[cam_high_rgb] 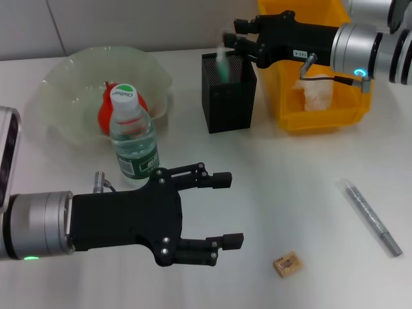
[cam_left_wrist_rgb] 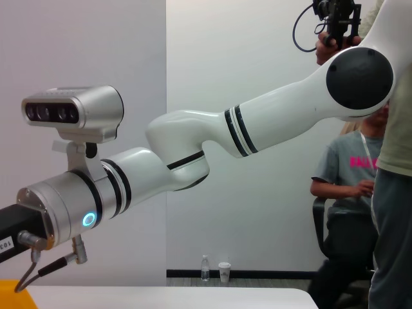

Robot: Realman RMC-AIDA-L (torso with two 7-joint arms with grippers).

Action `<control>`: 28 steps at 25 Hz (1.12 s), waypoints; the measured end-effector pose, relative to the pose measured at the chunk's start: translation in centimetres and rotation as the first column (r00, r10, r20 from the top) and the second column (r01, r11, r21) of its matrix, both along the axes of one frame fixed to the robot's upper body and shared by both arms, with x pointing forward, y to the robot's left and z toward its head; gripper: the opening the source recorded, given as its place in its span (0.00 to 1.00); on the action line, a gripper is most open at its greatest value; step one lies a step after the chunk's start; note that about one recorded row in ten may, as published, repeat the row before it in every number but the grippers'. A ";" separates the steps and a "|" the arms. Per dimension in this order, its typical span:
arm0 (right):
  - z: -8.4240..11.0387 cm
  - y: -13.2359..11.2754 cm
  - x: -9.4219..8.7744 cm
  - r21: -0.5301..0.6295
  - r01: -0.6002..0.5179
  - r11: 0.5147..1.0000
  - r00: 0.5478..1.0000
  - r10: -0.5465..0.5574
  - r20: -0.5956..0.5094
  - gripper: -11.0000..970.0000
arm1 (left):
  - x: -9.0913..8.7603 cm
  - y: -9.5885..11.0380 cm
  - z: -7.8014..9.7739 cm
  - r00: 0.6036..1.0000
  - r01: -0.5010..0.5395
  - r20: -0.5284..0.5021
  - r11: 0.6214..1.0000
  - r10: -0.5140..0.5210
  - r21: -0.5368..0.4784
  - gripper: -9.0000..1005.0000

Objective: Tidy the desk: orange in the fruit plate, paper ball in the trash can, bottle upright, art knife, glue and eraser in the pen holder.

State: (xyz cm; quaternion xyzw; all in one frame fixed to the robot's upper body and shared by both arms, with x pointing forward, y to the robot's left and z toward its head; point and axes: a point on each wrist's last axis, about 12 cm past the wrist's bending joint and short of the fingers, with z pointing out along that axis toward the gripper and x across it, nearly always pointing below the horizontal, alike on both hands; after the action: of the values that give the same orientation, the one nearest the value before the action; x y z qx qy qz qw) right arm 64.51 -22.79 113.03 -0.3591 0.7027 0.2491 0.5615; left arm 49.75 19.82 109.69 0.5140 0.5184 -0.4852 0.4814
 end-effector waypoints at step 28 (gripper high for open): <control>2.6 -1.9 -2.4 -0.005 -0.028 1.000 0.999 0.028 0.036 0.72 | 0.3 0.2 -0.3 1.000 -0.027 -0.010 1.000 0.028 0.013 0.81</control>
State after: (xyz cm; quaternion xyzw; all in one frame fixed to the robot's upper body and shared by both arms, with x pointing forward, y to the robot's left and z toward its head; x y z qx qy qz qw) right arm 62.15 -24.71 115.60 -0.3745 0.6879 0.2488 0.5698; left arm 50.06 20.00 109.42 0.5074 0.5311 -0.4777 0.4819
